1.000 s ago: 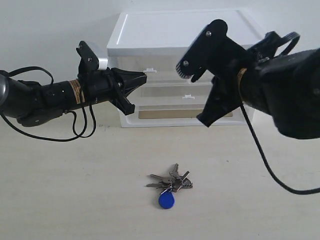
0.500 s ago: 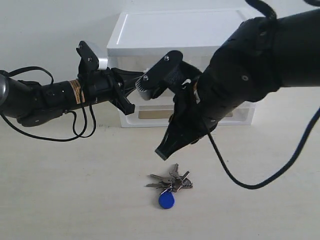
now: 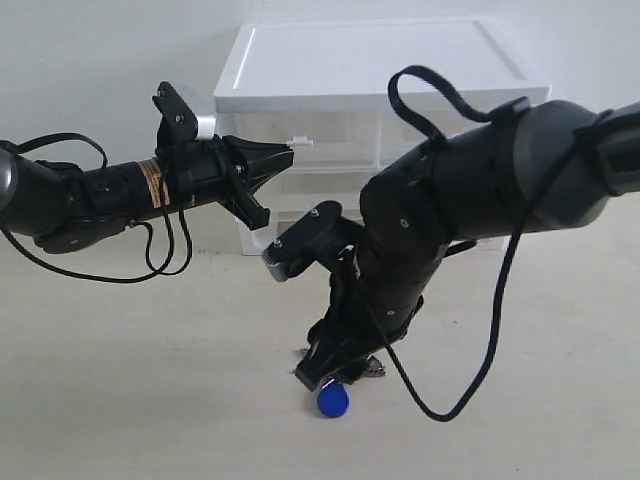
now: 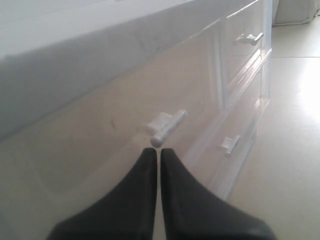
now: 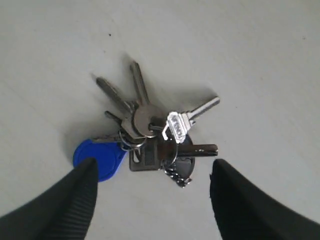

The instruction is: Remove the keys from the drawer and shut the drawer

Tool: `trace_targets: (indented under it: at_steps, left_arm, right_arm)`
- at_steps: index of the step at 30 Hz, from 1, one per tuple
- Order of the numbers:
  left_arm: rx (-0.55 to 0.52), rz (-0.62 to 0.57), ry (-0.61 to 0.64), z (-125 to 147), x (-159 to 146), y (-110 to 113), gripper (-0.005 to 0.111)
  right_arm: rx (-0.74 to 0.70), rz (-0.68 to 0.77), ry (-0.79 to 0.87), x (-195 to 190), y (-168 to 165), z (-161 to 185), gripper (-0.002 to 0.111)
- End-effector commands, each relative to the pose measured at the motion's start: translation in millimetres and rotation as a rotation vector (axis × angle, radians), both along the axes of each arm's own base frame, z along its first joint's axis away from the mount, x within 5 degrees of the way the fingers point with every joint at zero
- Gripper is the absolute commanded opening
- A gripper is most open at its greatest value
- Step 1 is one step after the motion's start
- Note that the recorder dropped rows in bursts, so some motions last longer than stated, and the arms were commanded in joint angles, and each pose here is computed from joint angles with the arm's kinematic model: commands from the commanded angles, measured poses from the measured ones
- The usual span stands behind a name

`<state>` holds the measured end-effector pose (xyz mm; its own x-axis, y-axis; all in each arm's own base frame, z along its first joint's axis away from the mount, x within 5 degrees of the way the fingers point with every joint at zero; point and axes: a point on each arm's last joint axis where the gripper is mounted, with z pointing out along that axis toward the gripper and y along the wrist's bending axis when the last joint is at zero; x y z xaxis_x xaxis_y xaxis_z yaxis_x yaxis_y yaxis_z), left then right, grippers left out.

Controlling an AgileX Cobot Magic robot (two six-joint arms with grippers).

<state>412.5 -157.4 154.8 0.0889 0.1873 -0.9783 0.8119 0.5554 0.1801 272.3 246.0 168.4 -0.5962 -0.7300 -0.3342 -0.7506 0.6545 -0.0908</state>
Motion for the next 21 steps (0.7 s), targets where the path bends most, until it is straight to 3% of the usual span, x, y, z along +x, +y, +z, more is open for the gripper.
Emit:
trace_targets:
  at_steps: [1,17,21]
  left_arm:
    - [-0.112,0.266,0.076,6.8,22.5,21.3,0.004]
    - [-0.112,0.266,0.076,6.8,22.5,21.3,0.004]
    - [-0.112,0.266,0.076,6.8,22.5,21.3,0.004]
  right_arm:
    - [0.019,0.022,0.029,0.6,5.5,-8.7,0.059]
    - [0.016,0.058,0.048,3.9,11.3,-33.2,0.059]
    - [0.006,0.060,0.047,3.9,10.6,-33.3,0.043]
